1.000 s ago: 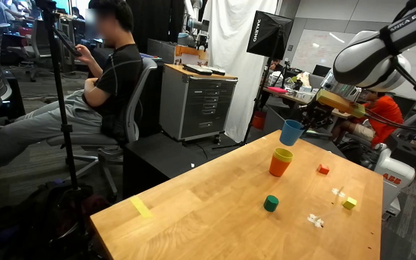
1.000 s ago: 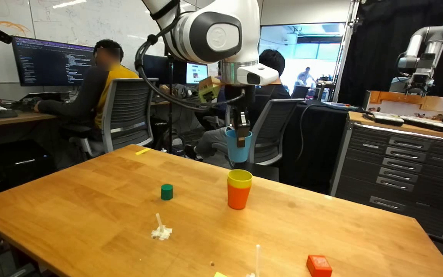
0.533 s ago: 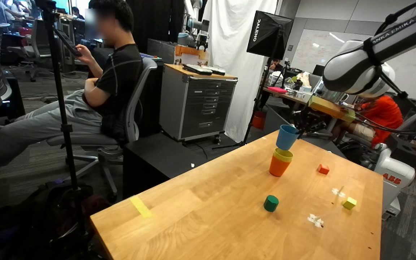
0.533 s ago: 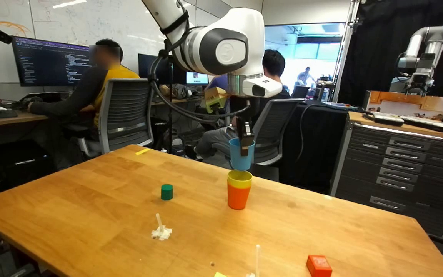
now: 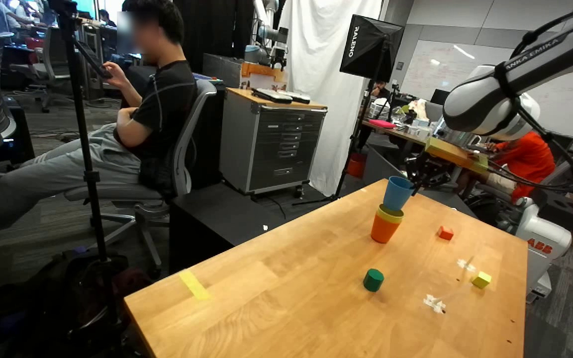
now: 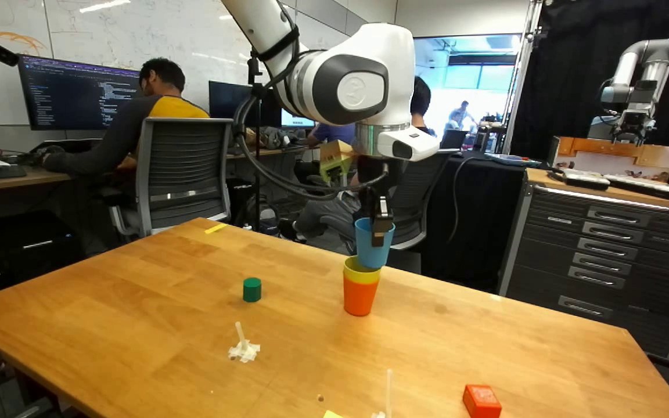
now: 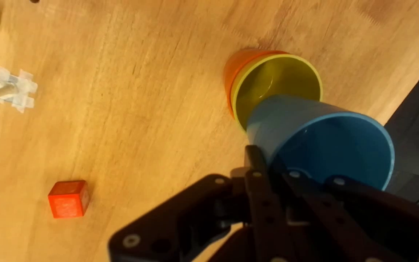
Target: Stack the cups
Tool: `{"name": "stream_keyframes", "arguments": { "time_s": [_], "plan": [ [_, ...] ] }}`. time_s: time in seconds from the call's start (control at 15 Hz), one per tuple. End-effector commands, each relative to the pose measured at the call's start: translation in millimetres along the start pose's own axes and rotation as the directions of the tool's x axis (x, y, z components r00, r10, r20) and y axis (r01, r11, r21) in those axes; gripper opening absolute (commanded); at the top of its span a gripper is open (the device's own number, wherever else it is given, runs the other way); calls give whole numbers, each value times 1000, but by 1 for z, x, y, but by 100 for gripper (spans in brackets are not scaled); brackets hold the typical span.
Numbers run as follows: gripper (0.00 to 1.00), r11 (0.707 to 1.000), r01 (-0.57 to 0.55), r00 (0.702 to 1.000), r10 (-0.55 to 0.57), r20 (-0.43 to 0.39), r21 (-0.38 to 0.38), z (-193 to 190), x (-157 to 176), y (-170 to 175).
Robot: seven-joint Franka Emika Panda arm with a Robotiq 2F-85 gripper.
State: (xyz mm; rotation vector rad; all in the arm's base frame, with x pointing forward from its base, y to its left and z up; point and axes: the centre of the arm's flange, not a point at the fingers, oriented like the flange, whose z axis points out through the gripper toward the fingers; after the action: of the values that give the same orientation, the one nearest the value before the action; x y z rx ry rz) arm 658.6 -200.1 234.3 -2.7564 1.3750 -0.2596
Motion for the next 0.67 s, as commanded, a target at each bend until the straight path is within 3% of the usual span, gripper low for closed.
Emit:
{"name": "stream_keyframes", "arguments": {
  "time_s": [0.0,0.6],
  "plan": [
    [4,1000,4,999,-5,37,21,7,3,-13],
    [3,999,33,998,-33,59,10,18,-14,-19]
  ]
}}
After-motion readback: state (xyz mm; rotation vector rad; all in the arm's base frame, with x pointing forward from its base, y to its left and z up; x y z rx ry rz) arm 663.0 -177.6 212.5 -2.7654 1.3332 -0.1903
